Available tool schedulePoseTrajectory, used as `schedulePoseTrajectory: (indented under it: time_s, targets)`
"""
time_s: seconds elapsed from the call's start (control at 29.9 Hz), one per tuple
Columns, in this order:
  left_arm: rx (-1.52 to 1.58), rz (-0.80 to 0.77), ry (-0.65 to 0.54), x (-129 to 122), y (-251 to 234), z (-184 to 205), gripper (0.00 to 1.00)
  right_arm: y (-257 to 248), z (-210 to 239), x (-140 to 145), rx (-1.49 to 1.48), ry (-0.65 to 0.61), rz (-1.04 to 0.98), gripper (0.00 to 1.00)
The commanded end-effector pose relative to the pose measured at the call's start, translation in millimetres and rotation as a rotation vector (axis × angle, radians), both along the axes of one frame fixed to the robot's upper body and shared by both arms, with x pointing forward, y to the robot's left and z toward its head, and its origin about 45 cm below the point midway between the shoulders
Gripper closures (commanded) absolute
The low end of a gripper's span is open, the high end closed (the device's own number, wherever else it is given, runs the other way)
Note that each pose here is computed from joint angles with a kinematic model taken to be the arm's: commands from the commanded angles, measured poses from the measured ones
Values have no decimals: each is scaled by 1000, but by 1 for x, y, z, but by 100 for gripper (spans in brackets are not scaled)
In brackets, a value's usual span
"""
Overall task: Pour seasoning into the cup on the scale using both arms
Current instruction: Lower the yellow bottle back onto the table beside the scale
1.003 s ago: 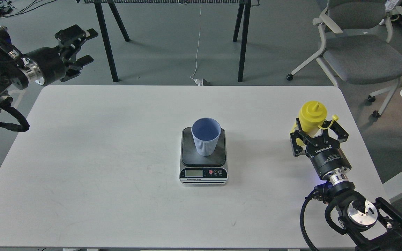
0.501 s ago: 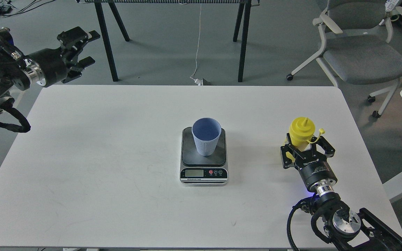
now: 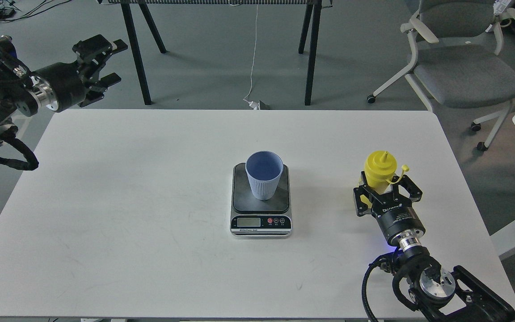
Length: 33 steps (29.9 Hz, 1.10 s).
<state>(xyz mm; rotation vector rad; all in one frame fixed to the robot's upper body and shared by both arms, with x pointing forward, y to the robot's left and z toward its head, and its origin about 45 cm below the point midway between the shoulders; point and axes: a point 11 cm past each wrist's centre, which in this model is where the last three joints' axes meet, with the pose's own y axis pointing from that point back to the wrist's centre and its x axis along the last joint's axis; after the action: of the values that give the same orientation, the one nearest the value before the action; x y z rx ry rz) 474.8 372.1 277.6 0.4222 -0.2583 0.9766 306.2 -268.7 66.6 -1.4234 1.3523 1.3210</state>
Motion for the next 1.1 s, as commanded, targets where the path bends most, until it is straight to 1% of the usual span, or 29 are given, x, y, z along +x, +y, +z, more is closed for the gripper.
schedulePoseTrajectory:
  time_s: [0.0, 0.13, 0.23, 0.3, 0.37, 0.43, 0.47, 0.53, 0.74, 1.07]
  targets:
    - [-2, -2, -2, 0, -1, 1, 1, 1, 1, 2, 0, -2, 2, 56]
    - [-1, 0, -2, 0, 0, 1, 1, 1, 1, 2, 0, -4, 2, 48]
    - [-2, -2, -2, 0, -1, 1, 1, 1, 1, 2, 0, -3, 5, 37]
    - [-2, -2, -2, 0, -1, 1, 1, 2, 0, 1, 0, 0, 7, 33]
    - [-2, -1, 0, 0, -1, 0, 1, 2, 0, 1, 0, 0, 7, 26]
    - [-2, -1, 0, 0, -1, 0, 1, 2, 1, 1, 0, -2, 8, 16]
    - [0, -2, 1, 0, -1, 0, 1, 2, 0, 1, 1, -1, 8, 13]
    - [0, -2, -1, 0, -1, 0, 1, 3, 2, 1, 2, -5, 10, 4]
    - [13, -7, -2, 1, -1, 1, 1, 4, -2, -3, 2, 6, 19, 2]
    - [16, -7, 2, 0, -1, -1, 1, 4, -6, -10, 5, 19, 20, 2]
